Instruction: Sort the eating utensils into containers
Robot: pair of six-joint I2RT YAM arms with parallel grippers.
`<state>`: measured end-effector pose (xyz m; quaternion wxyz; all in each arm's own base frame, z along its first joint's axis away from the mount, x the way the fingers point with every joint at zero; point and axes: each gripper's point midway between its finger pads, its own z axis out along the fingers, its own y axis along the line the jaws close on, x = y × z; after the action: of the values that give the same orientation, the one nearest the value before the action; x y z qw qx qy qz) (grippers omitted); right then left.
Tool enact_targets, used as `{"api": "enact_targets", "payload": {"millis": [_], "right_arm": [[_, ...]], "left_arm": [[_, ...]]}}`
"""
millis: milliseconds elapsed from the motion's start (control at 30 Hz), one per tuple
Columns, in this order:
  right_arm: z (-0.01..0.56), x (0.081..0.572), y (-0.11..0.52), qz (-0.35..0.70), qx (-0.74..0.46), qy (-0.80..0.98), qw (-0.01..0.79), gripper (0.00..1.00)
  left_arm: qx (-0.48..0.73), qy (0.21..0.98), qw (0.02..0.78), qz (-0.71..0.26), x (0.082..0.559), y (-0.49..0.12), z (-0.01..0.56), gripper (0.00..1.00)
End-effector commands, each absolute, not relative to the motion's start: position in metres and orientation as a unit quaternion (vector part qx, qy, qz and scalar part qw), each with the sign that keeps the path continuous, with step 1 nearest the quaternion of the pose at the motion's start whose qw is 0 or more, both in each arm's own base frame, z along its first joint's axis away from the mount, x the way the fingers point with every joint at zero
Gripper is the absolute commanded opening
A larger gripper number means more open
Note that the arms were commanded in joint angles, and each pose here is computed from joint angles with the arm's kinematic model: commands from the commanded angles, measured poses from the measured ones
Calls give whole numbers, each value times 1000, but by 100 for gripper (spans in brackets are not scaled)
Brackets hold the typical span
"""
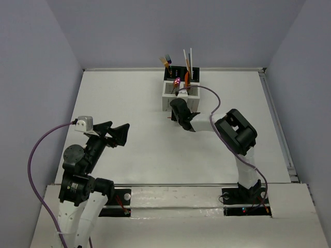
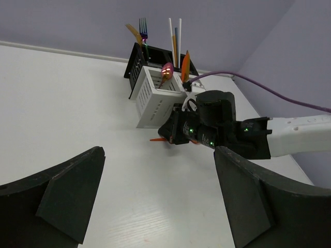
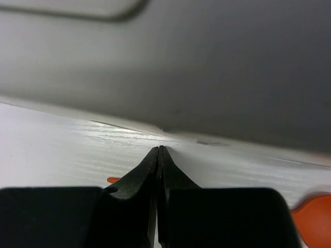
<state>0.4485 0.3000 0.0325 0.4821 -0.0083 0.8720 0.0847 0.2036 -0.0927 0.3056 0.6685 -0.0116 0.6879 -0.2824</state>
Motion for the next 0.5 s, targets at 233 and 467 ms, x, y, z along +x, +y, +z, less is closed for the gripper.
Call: {"api": "enact_targets", "payload": {"millis": [233,467], "right_arm": [[44,379,330,151,-98,875,450,7],[56,344,295,129,-114,889,424,7]], "left_arm": [[1,670,685,-285,204,-94,315,99],[0,669,687,-284,203,-93,316,99]]}}
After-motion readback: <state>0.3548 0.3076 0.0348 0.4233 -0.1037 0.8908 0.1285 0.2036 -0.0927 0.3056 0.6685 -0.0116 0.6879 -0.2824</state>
